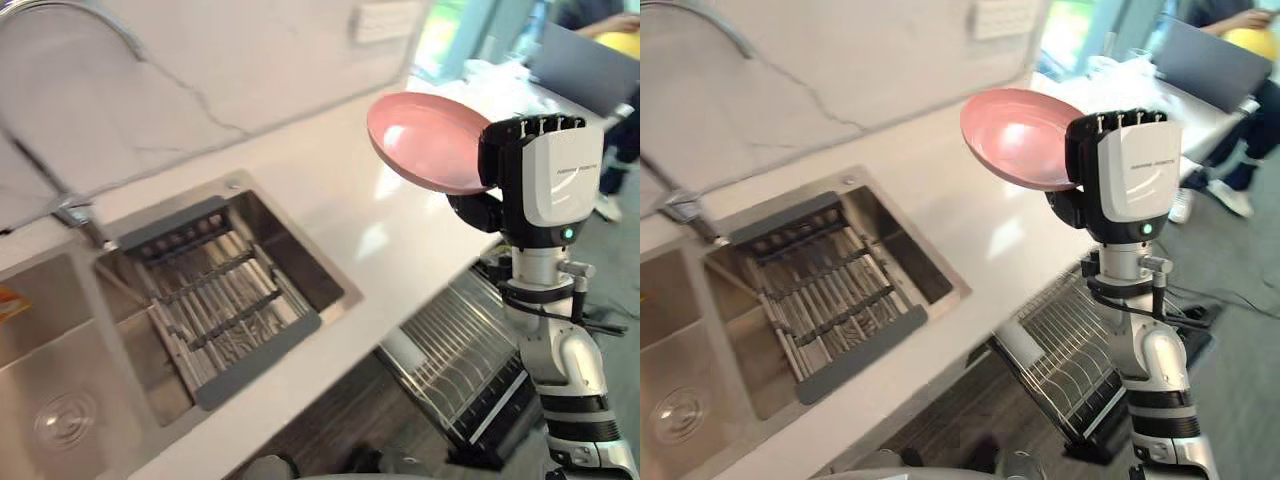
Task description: Walk over to the sink, pick up the cup, carry it to the dishwasher, place the cup inside the dishwasher, then close the dishwasher door
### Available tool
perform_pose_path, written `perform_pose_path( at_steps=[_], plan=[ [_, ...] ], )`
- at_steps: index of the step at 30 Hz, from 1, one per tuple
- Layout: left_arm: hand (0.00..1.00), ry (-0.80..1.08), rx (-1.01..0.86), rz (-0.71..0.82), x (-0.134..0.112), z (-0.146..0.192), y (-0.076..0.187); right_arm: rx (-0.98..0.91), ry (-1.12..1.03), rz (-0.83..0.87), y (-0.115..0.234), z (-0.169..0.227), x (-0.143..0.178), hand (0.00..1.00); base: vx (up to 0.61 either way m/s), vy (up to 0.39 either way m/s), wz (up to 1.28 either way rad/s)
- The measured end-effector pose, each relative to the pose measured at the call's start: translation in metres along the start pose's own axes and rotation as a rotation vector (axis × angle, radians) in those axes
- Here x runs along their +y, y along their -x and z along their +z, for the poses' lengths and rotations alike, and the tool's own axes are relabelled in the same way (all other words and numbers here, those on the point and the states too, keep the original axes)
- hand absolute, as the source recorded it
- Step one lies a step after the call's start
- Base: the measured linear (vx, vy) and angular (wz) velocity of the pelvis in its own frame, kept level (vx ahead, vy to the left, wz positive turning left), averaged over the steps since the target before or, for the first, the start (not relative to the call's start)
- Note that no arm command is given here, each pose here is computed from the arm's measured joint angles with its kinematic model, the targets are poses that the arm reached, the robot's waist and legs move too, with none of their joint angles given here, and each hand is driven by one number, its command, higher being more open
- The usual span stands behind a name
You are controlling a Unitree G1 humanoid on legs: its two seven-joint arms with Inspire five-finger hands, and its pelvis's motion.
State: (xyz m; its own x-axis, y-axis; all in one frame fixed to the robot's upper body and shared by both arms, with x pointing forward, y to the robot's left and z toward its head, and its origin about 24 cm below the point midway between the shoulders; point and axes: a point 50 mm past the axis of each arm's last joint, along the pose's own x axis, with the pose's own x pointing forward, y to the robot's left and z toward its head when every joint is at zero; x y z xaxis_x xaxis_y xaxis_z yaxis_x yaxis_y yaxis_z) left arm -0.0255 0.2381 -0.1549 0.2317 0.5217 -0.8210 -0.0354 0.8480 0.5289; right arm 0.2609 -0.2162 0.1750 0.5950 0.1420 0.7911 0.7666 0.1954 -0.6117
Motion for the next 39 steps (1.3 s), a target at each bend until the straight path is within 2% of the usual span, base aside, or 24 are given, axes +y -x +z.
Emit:
perform_pose_path(
  at_steps=[5,7,10,11,14,18,23,31,39],
  plan=[
    [1.00,0.044,0.099,0.084,0.033,-0.011,-0.009,-0.063,0.031,0.010,0.002,-0.009,-0.012,0.00,-0.14,-0.325,-0.85],
    [1.00,0.084,0.088,0.100,0.035,-0.006,-0.009,-0.042,0.059,0.000,0.008,-0.019,-0.026,0.00,-0.21,-0.294,-0.43],
    [1.00,0.337,0.153,0.121,0.019,-0.007,-0.004,-0.034,0.099,0.007,0.018,-0.027,-0.041,0.00,-0.25,-0.194,-0.48],
    [1.00,0.389,0.169,0.114,0.010,-0.011,0.000,-0.044,0.086,0.023,0.020,-0.025,-0.039,0.00,-0.33,-0.131,-0.88],
    [1.00,0.391,0.137,0.090,-0.007,-0.014,0.010,-0.085,0.005,0.074,0.025,-0.007,-0.025,0.00,-0.17,-0.029,-1.25],
    [1.00,0.379,0.067,0.131,0.000,0.001,0.005,-0.130,-0.044,0.156,0.032,0.012,-0.012,0.00,0.00,-0.051,-0.42],
    [1.00,0.390,-0.012,0.111,-0.006,0.025,0.001,-0.018,-0.088,0.243,0.048,0.016,0.004,0.00,0.04,-0.007,-0.11],
    [1.00,0.378,-0.091,0.066,-0.010,0.043,-0.001,0.049,-0.078,0.366,0.062,0.012,0.025,0.00,0.05,0.061,0.00],
    [1.00,0.366,-0.228,0.046,-0.008,0.075,-0.004,0.083,-0.057,0.365,0.035,0.011,0.042,0.00,-0.04,0.067,0.17]
  ],
)
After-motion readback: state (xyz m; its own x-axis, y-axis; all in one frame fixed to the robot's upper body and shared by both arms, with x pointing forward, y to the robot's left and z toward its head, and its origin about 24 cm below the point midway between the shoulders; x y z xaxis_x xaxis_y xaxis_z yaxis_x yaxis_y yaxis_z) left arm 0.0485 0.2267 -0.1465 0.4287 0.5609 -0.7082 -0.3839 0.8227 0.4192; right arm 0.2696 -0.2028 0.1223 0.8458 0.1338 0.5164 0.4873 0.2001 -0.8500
